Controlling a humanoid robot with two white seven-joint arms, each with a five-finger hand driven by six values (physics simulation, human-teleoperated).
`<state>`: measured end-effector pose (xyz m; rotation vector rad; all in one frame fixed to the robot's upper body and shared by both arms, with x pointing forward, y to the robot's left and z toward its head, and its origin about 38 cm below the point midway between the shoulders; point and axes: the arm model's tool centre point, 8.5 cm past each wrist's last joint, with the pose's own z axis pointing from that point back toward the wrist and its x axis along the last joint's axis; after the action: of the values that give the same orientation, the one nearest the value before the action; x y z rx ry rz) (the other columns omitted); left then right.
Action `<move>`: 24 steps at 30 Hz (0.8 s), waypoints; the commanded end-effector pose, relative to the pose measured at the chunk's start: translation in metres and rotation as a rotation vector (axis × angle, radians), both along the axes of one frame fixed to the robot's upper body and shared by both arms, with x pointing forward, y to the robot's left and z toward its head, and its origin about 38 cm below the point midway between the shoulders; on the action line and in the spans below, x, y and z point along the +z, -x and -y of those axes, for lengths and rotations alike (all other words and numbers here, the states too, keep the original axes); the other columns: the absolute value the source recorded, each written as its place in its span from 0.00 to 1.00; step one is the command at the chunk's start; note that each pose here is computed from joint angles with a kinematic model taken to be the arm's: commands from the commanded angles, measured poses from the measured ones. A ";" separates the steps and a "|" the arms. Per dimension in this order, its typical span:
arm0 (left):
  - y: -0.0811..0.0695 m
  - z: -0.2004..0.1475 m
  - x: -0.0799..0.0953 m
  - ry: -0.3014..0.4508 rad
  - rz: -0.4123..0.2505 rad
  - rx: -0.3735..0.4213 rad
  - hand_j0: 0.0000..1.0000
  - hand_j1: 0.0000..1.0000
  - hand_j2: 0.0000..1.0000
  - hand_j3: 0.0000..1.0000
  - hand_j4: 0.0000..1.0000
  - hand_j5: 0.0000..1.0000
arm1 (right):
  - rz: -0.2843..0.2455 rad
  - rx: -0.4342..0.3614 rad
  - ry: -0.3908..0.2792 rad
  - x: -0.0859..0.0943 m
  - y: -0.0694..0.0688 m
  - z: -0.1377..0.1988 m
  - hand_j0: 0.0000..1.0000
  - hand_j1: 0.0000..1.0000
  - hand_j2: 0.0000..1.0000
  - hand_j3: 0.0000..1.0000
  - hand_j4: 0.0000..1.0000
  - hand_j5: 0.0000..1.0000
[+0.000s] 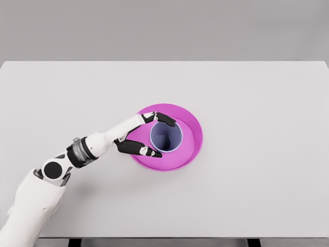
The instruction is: Flip the cup with left arm and place it on the plate
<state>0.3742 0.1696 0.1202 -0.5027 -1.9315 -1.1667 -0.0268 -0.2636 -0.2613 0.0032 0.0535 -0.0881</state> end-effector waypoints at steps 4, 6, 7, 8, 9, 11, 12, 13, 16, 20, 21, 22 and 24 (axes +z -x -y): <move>0.000 0.001 -0.005 -0.013 -0.009 0.001 0.86 0.86 0.86 0.86 0.86 0.86 | 0.001 0.000 0.000 0.000 -0.001 0.000 1.00 1.00 1.00 1.00 1.00 1.00; 0.000 0.003 -0.004 -0.020 -0.003 0.000 0.99 0.99 0.99 0.99 0.99 0.99 | 0.000 0.000 0.000 0.000 0.000 0.000 1.00 1.00 1.00 1.00 1.00 1.00; 0.000 0.003 -0.004 -0.020 -0.003 0.000 0.99 0.99 0.99 0.99 0.99 0.99 | 0.000 0.000 0.000 0.000 0.000 0.000 1.00 1.00 1.00 1.00 1.00 1.00; 0.000 0.003 -0.004 -0.020 -0.003 0.000 0.99 0.99 0.99 0.99 0.99 0.99 | 0.000 0.000 0.000 0.000 0.000 0.000 1.00 1.00 1.00 1.00 1.00 1.00; 0.000 0.003 -0.004 -0.020 -0.003 0.000 1.00 1.00 1.00 1.00 1.00 1.00 | 0.000 0.000 0.000 0.000 0.000 0.000 1.00 1.00 1.00 1.00 1.00 1.00; 0.000 0.003 -0.005 -0.020 -0.004 0.001 1.00 1.00 1.00 1.00 1.00 1.00 | 0.000 0.000 0.000 0.000 0.000 0.000 1.00 1.00 1.00 1.00 1.00 1.00; 0.000 0.003 -0.005 -0.020 -0.004 0.001 1.00 1.00 1.00 1.00 1.00 1.00 | 0.001 0.000 0.000 0.000 -0.001 0.000 1.00 1.00 1.00 1.00 1.00 1.00; 0.000 0.003 -0.005 -0.020 -0.004 0.001 1.00 1.00 1.00 1.00 1.00 1.00 | 0.000 0.000 0.000 0.000 0.000 0.000 1.00 1.00 1.00 1.00 1.00 1.00; 0.001 0.004 -0.005 -0.020 -0.004 -0.001 1.00 1.00 1.00 1.00 1.00 1.00 | 0.001 0.000 0.000 0.000 -0.001 0.000 1.00 1.00 1.00 1.00 1.00 1.00; 0.001 0.004 -0.005 -0.021 -0.003 -0.002 1.00 1.00 1.00 1.00 1.00 1.00 | 0.000 0.000 0.000 0.000 0.000 0.000 1.00 1.00 1.00 1.00 1.00 1.00; 0.001 0.004 -0.005 -0.021 -0.003 -0.002 1.00 1.00 1.00 1.00 1.00 1.00 | 0.000 0.000 0.000 0.000 0.000 0.000 1.00 1.00 1.00 1.00 1.00 1.00; 0.001 0.004 -0.004 -0.021 -0.002 -0.002 1.00 1.00 1.00 1.00 1.00 1.00 | 0.000 0.000 0.000 0.000 0.000 0.000 1.00 1.00 1.00 1.00 1.00 1.00; 0.001 0.003 -0.004 -0.021 -0.001 -0.001 1.00 1.00 1.00 1.00 1.00 1.00 | 0.001 0.000 0.000 0.000 -0.001 0.000 1.00 1.00 1.00 1.00 1.00 1.00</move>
<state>0.3733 0.1658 0.1151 -0.4891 -1.9134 -1.1951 -0.0258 -0.2636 -0.2614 0.0032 0.0520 -0.0881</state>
